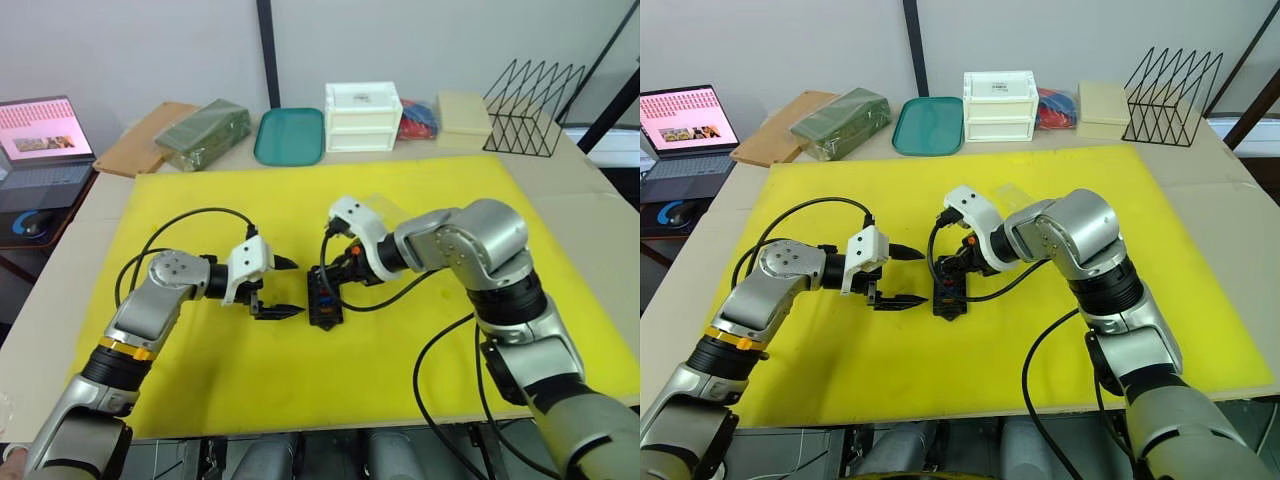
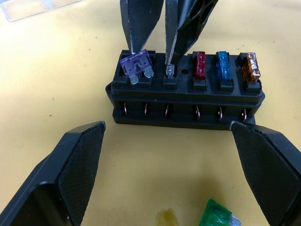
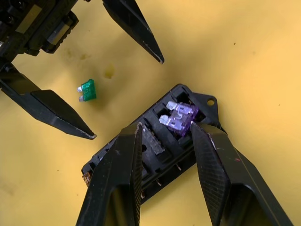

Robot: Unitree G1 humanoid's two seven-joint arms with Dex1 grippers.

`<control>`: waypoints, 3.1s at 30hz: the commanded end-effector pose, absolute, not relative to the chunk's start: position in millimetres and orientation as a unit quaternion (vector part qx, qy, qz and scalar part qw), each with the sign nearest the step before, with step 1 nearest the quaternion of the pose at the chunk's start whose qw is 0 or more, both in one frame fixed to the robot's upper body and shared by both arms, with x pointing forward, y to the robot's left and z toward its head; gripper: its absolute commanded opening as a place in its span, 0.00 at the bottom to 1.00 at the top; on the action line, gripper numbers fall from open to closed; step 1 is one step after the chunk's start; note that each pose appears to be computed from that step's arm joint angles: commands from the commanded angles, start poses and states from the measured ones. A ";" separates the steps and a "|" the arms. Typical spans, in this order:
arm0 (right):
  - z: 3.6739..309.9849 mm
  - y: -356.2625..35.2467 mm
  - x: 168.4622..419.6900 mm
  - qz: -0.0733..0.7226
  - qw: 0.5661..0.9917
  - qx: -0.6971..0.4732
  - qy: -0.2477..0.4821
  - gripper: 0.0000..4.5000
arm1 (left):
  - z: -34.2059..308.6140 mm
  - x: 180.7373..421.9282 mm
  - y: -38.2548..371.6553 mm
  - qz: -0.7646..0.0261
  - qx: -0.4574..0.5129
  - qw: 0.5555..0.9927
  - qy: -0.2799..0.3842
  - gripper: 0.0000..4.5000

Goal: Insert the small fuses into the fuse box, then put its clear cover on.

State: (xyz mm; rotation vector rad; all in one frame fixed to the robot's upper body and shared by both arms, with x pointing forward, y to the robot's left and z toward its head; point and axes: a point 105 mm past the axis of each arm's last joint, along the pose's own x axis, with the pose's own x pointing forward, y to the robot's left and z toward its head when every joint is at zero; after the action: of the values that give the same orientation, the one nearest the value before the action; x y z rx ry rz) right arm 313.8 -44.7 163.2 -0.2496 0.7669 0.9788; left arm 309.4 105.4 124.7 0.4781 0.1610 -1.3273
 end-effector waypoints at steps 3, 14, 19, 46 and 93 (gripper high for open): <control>169.6 -43.6 313.9 0.459 0.807 -0.116 0.353 0.38 | 132.6 308.9 104.5 -0.608 0.225 0.760 0.056 1.00; 167.9 -43.1 323.2 0.442 0.815 -0.081 0.366 0.38 | 131.2 307.9 102.9 -0.608 0.225 0.759 0.055 1.00; 169.7 -41.8 324.1 0.444 0.815 -0.069 0.367 0.38 | 129.5 306.3 102.2 -0.609 0.226 0.758 0.056 1.00; 175.3 -39.0 321.0 0.452 0.813 -0.060 0.363 0.05 | 128.6 307.3 103.6 -0.609 0.233 0.756 0.058 1.00; 190.0 -44.5 322.8 0.518 0.746 -0.337 0.249 0.02 | 132.4 309.7 101.8 -0.609 0.232 0.757 0.046 1.00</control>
State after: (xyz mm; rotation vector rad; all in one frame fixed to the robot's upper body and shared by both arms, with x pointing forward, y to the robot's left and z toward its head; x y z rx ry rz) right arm 321.7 -47.8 173.6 -0.7012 0.6072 1.1276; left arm 311.6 104.9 124.2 0.4829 0.1421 -1.3210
